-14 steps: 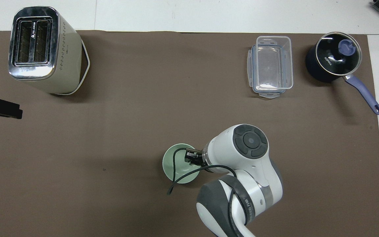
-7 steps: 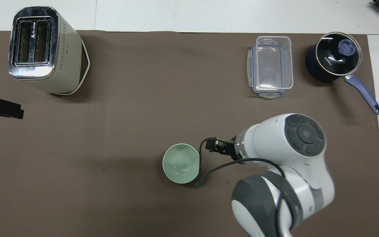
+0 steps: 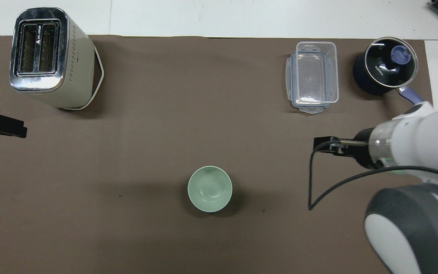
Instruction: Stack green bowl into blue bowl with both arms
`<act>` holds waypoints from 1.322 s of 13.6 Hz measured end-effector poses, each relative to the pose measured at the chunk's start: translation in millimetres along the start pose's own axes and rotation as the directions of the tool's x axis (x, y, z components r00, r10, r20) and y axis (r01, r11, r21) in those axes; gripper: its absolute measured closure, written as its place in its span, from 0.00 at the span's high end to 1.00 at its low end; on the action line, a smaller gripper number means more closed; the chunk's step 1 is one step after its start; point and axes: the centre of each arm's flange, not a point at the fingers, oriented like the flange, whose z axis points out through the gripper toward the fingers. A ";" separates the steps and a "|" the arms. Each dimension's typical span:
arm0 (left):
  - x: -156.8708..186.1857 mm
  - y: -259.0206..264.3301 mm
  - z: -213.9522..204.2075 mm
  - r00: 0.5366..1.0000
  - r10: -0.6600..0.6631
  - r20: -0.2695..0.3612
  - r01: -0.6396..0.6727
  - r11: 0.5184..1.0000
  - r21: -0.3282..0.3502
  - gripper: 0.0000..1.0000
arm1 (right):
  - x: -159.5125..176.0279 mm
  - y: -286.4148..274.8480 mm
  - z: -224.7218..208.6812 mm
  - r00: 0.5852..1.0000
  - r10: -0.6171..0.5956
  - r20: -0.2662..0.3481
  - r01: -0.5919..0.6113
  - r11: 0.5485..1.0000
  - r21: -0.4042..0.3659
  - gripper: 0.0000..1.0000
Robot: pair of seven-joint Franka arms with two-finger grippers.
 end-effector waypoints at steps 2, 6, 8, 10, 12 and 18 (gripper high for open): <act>-0.1 0.0 0.1 1.000 0.000 0.001 0.000 1.000 0.000 1.00 | 12.7 -0.5 -16.6 1.000 -0.008 0.031 0.008 1.000 -0.024 1.00; -0.5 0.0 0.5 1.000 0.000 0.005 0.000 1.000 0.000 1.00 | 27.0 -0.3 -32.3 0.998 -0.010 0.061 0.012 0.999 -0.037 1.00; -0.8 0.1 0.6 1.000 0.000 0.007 0.000 1.000 0.000 1.00 | 26.2 -0.2 -31.3 0.998 -0.010 0.069 0.013 0.999 -0.039 1.00; -1.1 0.1 0.9 1.000 0.000 0.010 0.000 1.000 -0.001 1.00 | 25.8 -0.2 -28.7 0.997 -0.024 0.076 0.027 0.999 -0.039 1.00; -1.2 0.1 1.0 1.000 0.000 0.011 0.000 1.000 -0.001 1.00 | 25.2 0.4 -26.6 0.996 -0.036 0.081 0.040 0.998 -0.040 1.00; -1.4 0.1 1.1 1.000 0.000 0.013 0.000 1.000 -0.001 1.00 | 16.2 1.4 -19.4 0.995 -0.035 0.093 0.039 0.998 -0.041 1.00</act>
